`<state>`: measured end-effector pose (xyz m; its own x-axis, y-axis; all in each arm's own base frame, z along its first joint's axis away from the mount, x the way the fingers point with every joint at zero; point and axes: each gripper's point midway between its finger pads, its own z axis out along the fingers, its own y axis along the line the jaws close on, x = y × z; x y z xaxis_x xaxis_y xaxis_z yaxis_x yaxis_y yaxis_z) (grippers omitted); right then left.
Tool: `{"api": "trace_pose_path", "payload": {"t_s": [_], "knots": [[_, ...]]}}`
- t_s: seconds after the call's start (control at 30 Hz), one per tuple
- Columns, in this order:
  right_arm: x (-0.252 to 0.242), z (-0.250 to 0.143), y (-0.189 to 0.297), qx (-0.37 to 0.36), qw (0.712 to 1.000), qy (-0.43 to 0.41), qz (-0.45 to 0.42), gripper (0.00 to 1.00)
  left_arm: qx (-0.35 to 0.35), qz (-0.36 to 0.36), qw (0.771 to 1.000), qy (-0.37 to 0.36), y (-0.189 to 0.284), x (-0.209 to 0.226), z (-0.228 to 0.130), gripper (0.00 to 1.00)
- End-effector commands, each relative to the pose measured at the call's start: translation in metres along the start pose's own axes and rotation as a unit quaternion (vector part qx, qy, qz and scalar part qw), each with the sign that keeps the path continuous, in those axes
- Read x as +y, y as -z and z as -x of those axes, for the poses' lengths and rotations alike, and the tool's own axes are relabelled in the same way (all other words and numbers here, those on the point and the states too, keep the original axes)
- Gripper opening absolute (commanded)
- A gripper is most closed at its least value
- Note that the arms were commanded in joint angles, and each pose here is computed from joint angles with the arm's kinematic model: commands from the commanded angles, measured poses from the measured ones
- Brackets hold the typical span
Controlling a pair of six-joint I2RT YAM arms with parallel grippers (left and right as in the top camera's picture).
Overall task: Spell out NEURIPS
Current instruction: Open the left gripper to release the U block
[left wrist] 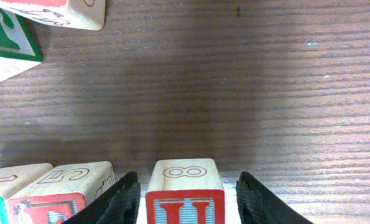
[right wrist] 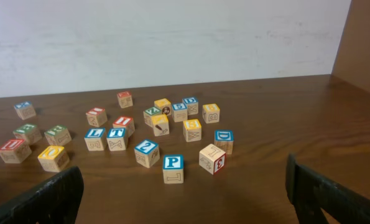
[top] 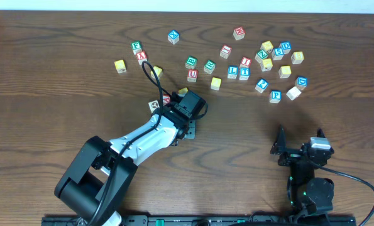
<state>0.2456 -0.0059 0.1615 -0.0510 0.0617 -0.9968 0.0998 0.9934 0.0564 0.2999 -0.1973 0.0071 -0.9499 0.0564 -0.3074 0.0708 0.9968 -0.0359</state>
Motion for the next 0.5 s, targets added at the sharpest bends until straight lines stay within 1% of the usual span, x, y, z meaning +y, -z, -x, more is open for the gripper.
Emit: {"api": "trace_pose_path", "payload": {"t_s": [0.0,0.2,0.47], "knots": [[0.0,-0.001,0.0,0.002,1.0,0.005,0.0,0.99,-0.021,-0.012,1.0,0.002,0.012,-0.006,0.016,0.5],[0.0,-0.001,0.0,0.002,1.0,0.005,0.0,0.99,-0.048,-0.031,0.998,0.007,0.031,-0.013,0.031,0.5],[0.0,-0.001,0.0,0.002,1.0,0.005,0.0,0.99,-0.089,-0.069,0.994,0.009,0.068,-0.02,0.045,0.51]]}}
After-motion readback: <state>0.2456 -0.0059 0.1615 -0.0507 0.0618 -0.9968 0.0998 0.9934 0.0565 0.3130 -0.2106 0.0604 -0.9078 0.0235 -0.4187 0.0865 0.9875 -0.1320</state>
